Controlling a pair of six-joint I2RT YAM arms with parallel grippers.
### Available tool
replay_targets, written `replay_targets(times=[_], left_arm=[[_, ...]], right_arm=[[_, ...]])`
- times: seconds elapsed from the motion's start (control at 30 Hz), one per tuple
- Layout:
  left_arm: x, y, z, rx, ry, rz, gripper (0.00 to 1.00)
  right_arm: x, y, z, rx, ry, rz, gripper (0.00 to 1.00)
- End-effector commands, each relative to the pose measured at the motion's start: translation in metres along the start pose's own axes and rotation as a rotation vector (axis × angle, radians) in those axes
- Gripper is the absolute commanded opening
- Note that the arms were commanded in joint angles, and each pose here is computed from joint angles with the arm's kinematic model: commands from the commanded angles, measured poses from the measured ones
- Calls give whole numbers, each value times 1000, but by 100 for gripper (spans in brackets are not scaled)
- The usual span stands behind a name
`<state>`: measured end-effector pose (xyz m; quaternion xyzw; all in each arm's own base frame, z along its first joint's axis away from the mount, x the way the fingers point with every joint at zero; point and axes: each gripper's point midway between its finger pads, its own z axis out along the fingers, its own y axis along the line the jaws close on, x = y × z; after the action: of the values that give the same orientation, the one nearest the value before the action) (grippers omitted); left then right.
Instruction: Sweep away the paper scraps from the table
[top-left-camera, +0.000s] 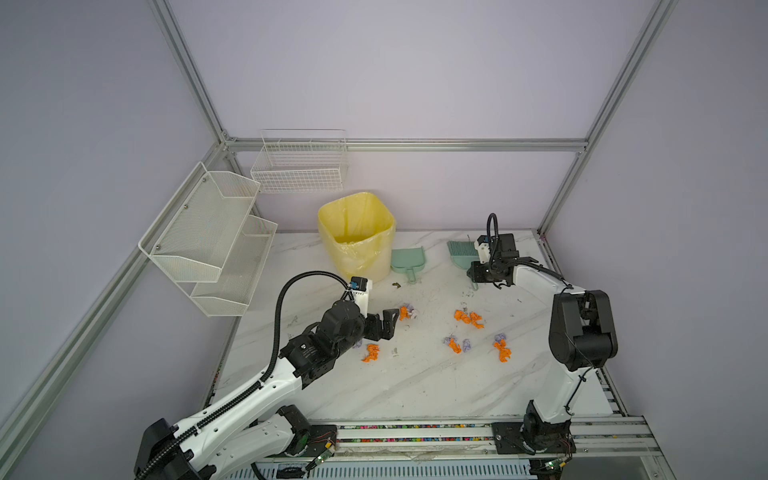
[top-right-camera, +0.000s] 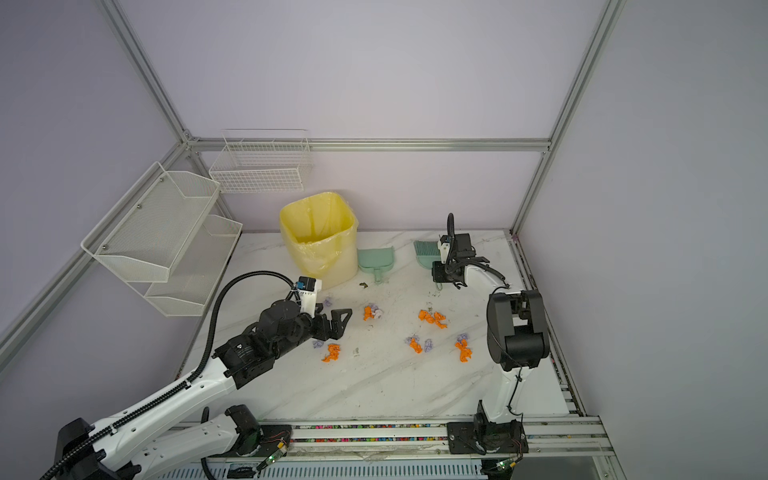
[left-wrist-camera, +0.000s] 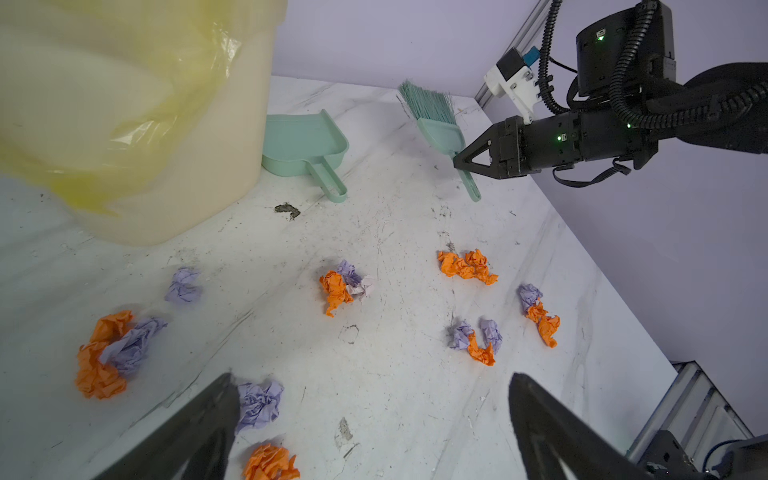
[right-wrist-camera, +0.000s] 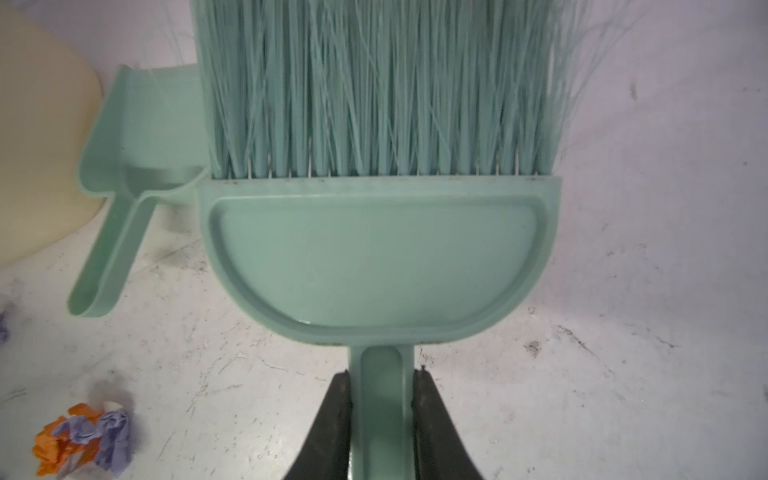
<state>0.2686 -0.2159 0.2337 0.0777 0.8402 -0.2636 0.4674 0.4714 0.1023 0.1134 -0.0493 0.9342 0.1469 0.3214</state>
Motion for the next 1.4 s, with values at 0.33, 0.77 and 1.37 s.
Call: replay_targets(times=[0.33, 0.77, 1.37], left_arm=[[-87, -77, 6, 221, -133, -93, 100], [-94, -161, 61, 428, -76, -121, 100], [-96, -197, 145, 522, -109, -152, 80]], right_arm=[[-17, 28, -72, -92, -186, 5, 16], [-6, 54, -122, -202, -357, 76, 15], [22, 71, -131, -245, -346, 37, 13]])
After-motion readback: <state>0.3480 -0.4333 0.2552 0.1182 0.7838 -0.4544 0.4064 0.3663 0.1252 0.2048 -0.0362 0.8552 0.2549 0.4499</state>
